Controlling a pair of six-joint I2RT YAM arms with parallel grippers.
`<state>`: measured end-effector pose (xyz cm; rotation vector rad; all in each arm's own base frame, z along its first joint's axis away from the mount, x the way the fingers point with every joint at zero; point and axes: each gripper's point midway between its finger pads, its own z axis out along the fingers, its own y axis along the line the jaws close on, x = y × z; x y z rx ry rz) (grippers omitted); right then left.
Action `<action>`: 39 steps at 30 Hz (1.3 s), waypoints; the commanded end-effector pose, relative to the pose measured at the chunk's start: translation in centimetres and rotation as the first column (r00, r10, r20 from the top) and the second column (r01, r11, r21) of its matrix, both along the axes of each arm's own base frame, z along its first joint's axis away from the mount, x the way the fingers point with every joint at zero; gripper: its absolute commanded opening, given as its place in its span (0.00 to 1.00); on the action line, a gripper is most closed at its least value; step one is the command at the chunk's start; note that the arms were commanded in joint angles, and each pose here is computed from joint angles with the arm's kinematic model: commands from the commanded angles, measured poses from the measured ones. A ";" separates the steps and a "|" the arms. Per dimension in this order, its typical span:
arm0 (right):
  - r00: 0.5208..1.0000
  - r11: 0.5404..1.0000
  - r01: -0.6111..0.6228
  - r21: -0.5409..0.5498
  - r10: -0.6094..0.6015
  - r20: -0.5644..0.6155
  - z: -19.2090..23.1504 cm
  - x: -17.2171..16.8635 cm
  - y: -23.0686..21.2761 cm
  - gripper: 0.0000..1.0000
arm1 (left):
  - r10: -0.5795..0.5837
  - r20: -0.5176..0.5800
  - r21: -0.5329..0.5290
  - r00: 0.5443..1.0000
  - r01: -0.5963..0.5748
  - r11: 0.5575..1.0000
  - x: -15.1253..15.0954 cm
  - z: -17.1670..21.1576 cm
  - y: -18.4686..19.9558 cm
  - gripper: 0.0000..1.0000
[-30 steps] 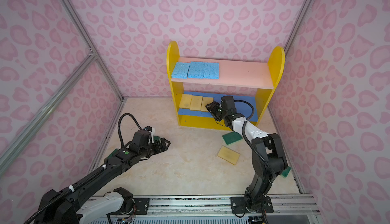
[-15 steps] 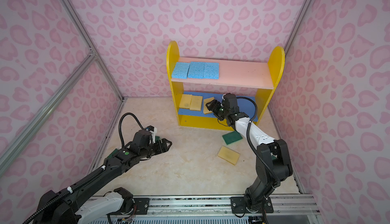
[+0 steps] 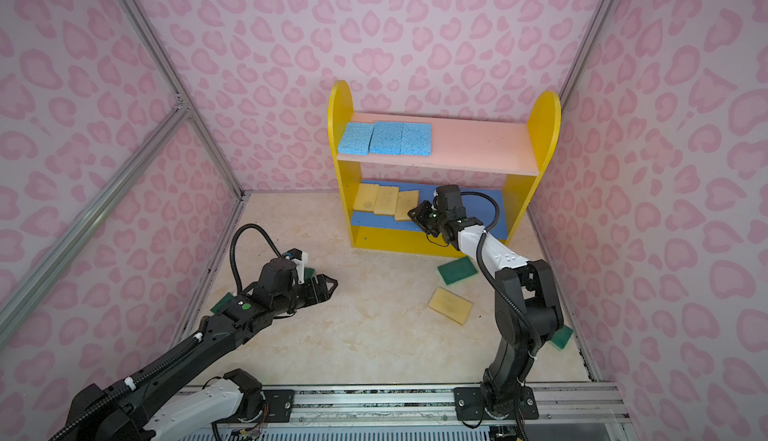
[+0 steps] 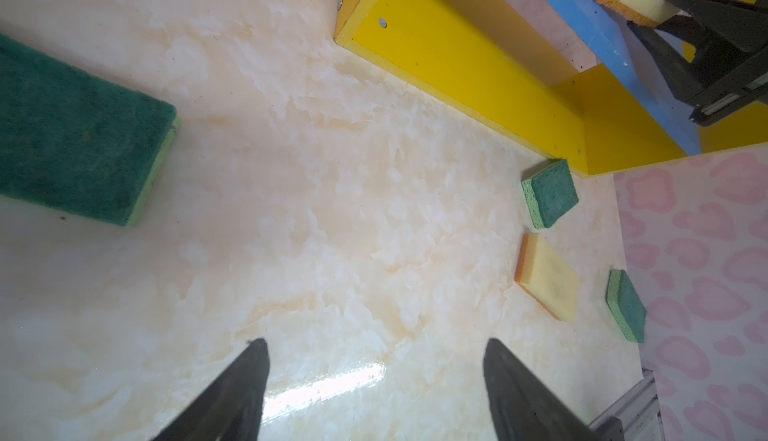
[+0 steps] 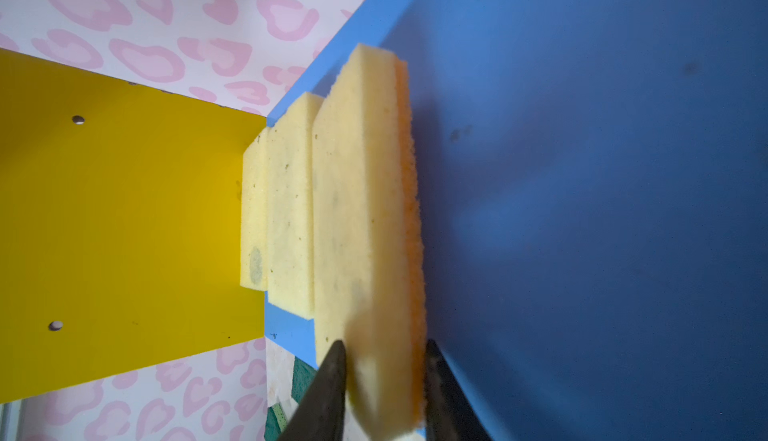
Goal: Place and organize the cleaning sponges onto the shelf
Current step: 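Set the yellow sponge upright beside the other two and open the right gripper, then push the third yellow sponge against the other two with the right gripper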
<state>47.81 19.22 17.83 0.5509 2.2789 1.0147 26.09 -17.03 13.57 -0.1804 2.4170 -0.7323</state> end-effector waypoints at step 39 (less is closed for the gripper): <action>0.998 0.937 -0.058 -0.345 0.048 -0.036 -1.9 -0.6 -3.0 0.49 | 0.016 -0.014 0.025 1.000 -0.016 1.000 0.4 -0.5 0.2 0.83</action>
